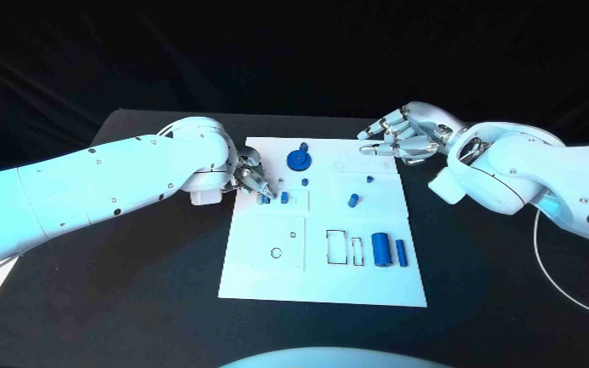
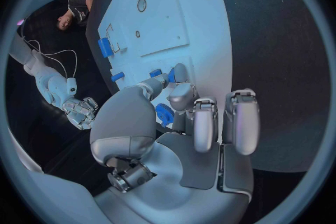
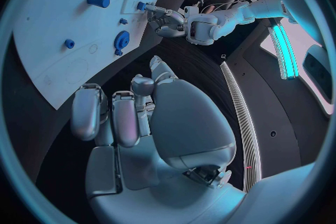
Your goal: Assemble the parts on the task board
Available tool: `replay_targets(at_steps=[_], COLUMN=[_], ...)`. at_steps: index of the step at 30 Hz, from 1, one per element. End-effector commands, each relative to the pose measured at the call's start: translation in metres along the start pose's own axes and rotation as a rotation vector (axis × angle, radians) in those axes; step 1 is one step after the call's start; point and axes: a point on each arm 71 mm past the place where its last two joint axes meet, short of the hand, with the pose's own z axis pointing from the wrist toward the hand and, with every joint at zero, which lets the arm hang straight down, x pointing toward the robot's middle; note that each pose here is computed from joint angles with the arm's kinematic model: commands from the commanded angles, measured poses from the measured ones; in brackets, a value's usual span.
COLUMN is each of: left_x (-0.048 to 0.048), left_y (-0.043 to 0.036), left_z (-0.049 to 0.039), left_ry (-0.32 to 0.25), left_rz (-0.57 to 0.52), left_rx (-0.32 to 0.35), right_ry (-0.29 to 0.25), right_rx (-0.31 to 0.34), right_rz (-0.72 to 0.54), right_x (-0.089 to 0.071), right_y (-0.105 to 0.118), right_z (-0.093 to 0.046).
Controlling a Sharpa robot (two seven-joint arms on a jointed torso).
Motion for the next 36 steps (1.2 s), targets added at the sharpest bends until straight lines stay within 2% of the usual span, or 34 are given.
replay_targets(at_steps=[1, 21, 36], left_x=[0.0029, -0.0003, -0.0048], left_y=[0.0013, 0.0050, 0.0058], left_z=[0.0003, 0.0011, -0.0021], left_ry=[0.017, -0.010, -0.089], left_rz=[0.014, -0.009, -0.122], left_rx=[-0.009, -0.018, 0.019], right_ry=[0.014, 0.013, 0.016], right_rx=[-0.008, -0.008, -0.006], right_rz=[-0.003, -0.003, -0.002], right_x=[0.0015, 0.0016, 0.0017], right_y=[0.0007, 0.0008, 0.0003], right_z=[0.0003, 0.0004, 0.0014])
